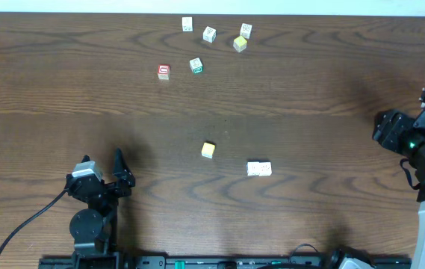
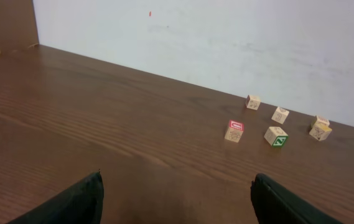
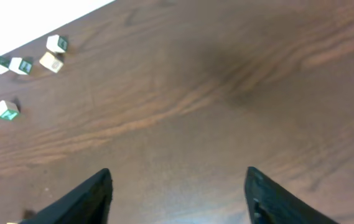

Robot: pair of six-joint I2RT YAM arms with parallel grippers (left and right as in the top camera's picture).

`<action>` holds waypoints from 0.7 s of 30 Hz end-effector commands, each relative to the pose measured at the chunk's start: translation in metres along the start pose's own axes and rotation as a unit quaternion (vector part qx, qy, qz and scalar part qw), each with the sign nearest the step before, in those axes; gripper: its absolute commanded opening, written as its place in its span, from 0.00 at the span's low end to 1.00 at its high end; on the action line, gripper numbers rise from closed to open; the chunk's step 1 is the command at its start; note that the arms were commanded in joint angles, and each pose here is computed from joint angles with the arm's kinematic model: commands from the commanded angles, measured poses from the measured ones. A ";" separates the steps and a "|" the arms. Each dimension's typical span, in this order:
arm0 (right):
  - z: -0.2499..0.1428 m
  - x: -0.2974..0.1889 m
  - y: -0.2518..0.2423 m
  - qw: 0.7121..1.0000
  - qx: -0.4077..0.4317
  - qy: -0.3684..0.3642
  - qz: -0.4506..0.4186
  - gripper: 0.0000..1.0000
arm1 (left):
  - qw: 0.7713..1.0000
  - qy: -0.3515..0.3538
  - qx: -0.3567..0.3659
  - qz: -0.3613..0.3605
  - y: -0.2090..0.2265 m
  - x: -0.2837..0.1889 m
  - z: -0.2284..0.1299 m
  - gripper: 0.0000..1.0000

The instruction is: Lift 5 blocks

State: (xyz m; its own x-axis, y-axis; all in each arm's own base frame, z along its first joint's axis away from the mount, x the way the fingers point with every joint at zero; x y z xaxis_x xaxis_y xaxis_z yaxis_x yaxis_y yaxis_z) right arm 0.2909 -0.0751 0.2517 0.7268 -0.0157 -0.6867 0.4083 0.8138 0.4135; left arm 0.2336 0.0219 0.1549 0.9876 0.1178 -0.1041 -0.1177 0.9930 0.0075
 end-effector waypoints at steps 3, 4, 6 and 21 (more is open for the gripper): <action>0.010 0.005 0.014 0.999 -0.036 -0.017 0.031 0.72 | 1.000 0.026 -0.001 0.008 0.003 0.001 -0.017 0.76; 0.014 0.005 0.019 0.998 -0.043 -0.026 0.039 0.73 | 1.000 0.026 -0.001 0.008 0.003 0.001 -0.017 0.76; 0.022 0.004 0.029 0.996 -0.056 -0.045 0.053 0.78 | 1.000 0.026 -0.001 0.008 0.003 0.001 -0.017 0.76; 0.017 0.005 0.036 0.995 -0.082 -0.043 0.047 0.81 | 1.000 0.026 -0.001 0.008 0.003 0.001 -0.017 0.76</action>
State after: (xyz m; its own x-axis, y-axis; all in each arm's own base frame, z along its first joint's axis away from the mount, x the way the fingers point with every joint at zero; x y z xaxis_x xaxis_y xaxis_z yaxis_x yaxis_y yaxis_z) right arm 0.3219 -0.0555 0.2760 0.8167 0.0395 -0.5757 0.2397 0.8843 0.4007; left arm 0.2336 0.0219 0.1549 0.9876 0.1178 -0.1041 -0.1177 0.9930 0.0075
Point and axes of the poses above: each gripper's point midway between its finger pads, its own x axis out along the fingers, its own y axis along the line the jaws close on, z = x × y, the point moved 1 cm from there along -x, back along the fingers, and after that the axes turned 13 degrees about x, right-handed, at the moved point
